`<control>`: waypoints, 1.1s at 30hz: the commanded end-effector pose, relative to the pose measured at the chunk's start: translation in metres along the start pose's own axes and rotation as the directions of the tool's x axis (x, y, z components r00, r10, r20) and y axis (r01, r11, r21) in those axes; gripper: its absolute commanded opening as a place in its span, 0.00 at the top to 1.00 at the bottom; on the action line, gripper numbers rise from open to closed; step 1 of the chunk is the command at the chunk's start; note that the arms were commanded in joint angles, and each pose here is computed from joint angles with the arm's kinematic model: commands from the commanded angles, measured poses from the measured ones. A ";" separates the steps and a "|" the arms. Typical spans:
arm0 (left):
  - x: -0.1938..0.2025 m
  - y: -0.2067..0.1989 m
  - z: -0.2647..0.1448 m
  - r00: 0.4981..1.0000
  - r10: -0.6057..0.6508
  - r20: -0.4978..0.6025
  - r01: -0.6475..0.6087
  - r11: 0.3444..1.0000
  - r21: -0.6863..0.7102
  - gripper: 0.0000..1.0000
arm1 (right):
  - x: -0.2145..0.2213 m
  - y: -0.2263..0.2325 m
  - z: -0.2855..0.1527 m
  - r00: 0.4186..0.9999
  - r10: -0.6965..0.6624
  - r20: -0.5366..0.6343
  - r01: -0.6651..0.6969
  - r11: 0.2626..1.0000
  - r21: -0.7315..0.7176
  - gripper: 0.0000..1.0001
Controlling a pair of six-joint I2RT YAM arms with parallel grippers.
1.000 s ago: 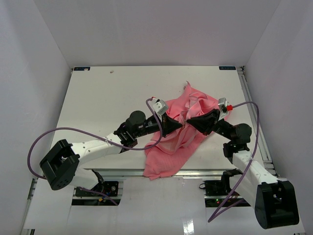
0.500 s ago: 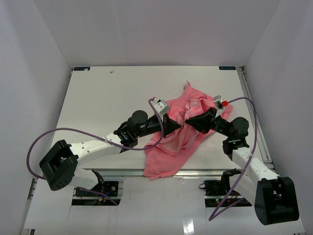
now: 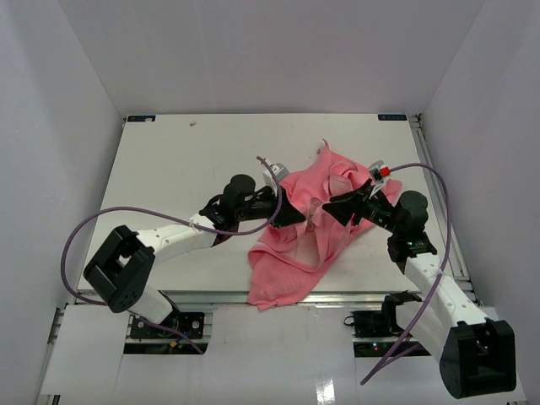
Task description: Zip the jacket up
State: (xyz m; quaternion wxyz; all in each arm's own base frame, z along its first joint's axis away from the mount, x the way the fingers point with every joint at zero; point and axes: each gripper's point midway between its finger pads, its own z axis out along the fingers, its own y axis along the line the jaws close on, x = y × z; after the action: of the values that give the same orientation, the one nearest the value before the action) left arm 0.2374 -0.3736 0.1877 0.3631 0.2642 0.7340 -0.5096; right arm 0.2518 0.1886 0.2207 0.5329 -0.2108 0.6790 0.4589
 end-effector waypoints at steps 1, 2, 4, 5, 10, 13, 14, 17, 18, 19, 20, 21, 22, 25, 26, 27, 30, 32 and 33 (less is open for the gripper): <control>0.011 -0.008 -0.001 0.996 -0.062 -0.058 0.067 0.994 0.092 1.00 | -0.017 -0.014 -0.007 0.997 -0.080 -0.022 0.082 0.987 0.140 0.44; 0.011 -0.007 0.000 0.996 -0.060 -0.061 0.065 0.994 0.092 1.00 | -0.021 -0.019 -0.009 0.993 -0.111 -0.032 0.115 0.976 0.184 0.43; 0.010 -0.006 0.000 0.996 -0.056 -0.064 0.061 0.994 0.085 1.00 | -0.020 -0.030 -0.011 0.987 -0.143 -0.076 0.159 0.950 0.268 0.42; 0.010 -0.005 0.000 0.996 -0.058 -0.064 0.063 0.995 0.078 1.00 | -0.027 -0.032 -0.010 0.982 -0.169 -0.087 0.187 0.932 0.310 0.42; 0.009 -0.002 -0.002 0.997 -0.057 -0.054 0.061 0.996 0.071 1.00 | -0.015 -0.006 0.003 0.964 -0.176 -0.198 0.233 0.920 0.315 0.46; 0.008 -0.001 -0.004 0.997 -0.054 -0.049 0.057 0.996 0.069 1.00 | -0.004 0.024 0.008 0.972 -0.163 -0.168 0.196 0.959 0.206 0.53; 0.008 -0.002 -0.004 0.997 -0.054 -0.047 0.057 0.996 0.068 1.00 | 0.003 0.029 0.007 0.975 -0.148 -0.167 0.180 0.965 0.192 0.55; 0.009 -0.001 -0.004 0.997 -0.059 -0.054 0.063 0.996 0.068 1.00 | 0.009 0.042 0.001 0.974 -0.175 -0.143 0.198 0.965 0.172 0.61; 0.009 -0.001 -0.003 0.997 -0.059 -0.054 0.063 0.996 0.069 1.00 | 0.010 0.041 -0.001 0.973 -0.175 -0.150 0.201 0.961 0.187 0.60; 0.011 0.001 -0.002 0.996 -0.065 -0.060 0.069 0.996 0.065 1.00 | 0.013 0.043 -0.002 0.972 -0.172 -0.159 0.202 0.960 0.192 0.59; 0.012 0.002 -0.001 0.996 -0.068 -0.063 0.072 0.995 0.064 1.00 | 0.017 0.044 -0.003 0.974 -0.155 -0.164 0.186 0.963 0.193 0.57; 0.012 0.002 -0.001 0.995 -0.070 -0.065 0.074 0.995 0.064 1.00 | 0.022 0.046 -0.003 0.977 -0.131 -0.167 0.163 0.968 0.191 0.54; 0.013 0.002 0.000 0.995 -0.072 -0.067 0.077 0.995 0.065 1.00 | 0.027 0.051 -0.003 0.979 -0.116 -0.170 0.146 0.974 0.172 0.53; 0.013 0.003 0.000 0.995 -0.075 -0.064 0.079 0.995 0.064 1.00 | 0.041 0.060 0.000 0.984 -0.057 -0.167 0.080 0.987 0.139 0.47; 0.013 0.003 0.000 0.995 -0.076 -0.065 0.080 0.995 0.063 1.00 | 0.044 0.058 -0.001 0.985 -0.045 -0.167 0.072 0.985 0.156 0.47; 0.014 0.003 0.000 0.995 -0.077 -0.066 0.081 0.995 0.062 1.00 | 0.047 0.056 -0.001 0.985 -0.035 -0.168 0.064 0.983 0.171 0.47; 0.013 0.003 0.001 0.995 -0.076 -0.068 0.080 0.995 0.060 1.00 | 0.046 0.047 0.000 0.991 -0.024 -0.131 0.053 0.974 0.221 0.47; 0.011 0.004 0.000 0.995 -0.076 -0.065 0.080 0.995 0.053 1.00 | 0.049 0.042 -0.001 0.992 -0.019 -0.125 0.049 0.970 0.238 0.47; 0.011 0.004 0.000 0.995 -0.077 -0.064 0.080 0.995 0.052 1.00 | 0.050 0.041 0.000 0.992 -0.022 -0.124 0.052 0.970 0.239 0.47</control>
State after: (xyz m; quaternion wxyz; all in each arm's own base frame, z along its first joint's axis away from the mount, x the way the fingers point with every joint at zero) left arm 0.2294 -0.3727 0.1723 0.3057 0.2622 0.7424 -0.5354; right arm 0.1900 0.2201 0.1767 0.4840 -0.2200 0.7724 0.3476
